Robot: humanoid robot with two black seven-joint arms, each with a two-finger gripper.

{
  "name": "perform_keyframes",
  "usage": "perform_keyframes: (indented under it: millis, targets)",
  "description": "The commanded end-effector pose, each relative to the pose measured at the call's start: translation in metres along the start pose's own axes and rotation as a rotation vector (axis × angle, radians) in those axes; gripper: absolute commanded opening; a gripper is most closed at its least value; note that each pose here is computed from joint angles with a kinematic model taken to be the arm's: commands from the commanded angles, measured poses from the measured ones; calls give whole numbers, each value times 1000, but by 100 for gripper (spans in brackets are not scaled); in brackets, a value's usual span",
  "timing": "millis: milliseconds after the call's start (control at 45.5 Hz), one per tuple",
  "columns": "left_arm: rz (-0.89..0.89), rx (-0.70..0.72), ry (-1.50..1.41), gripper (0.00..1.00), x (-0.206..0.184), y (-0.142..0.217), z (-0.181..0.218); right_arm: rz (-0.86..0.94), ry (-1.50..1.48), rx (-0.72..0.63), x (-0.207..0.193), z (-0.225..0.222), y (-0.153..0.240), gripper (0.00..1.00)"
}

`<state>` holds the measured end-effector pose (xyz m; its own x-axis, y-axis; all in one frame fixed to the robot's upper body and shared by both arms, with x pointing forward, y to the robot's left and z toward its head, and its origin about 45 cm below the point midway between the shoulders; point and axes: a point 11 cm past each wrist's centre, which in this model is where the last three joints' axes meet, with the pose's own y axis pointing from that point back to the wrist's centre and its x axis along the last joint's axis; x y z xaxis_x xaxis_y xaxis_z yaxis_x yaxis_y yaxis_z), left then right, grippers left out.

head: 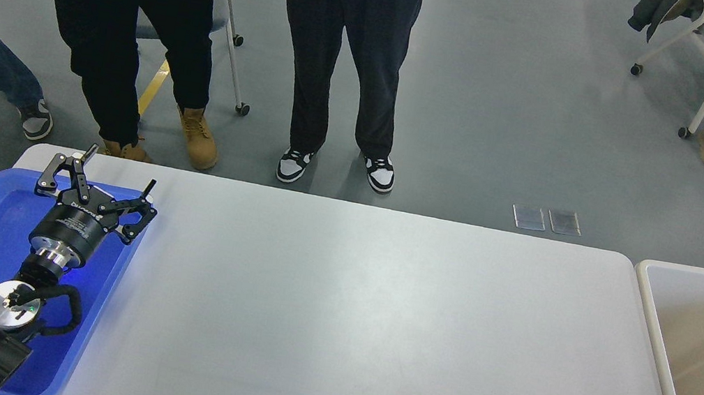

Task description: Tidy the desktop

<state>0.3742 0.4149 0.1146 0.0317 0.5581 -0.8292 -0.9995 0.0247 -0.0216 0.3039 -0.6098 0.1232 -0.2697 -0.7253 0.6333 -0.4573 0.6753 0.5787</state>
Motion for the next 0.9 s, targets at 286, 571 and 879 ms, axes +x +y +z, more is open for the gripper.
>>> perform_keyframes:
  millis: [286,571,879]
  targets:
    - [-1,0,0,100,0,0,0,-344,51,390,21,-177,94,100]
    - [-1,-2,1,100,0,0,0,-466,384,635,-18,-253,185,100]
    - [-1,1,-1,100,0,0,0,-398,908,791,-64,-308,258,100]
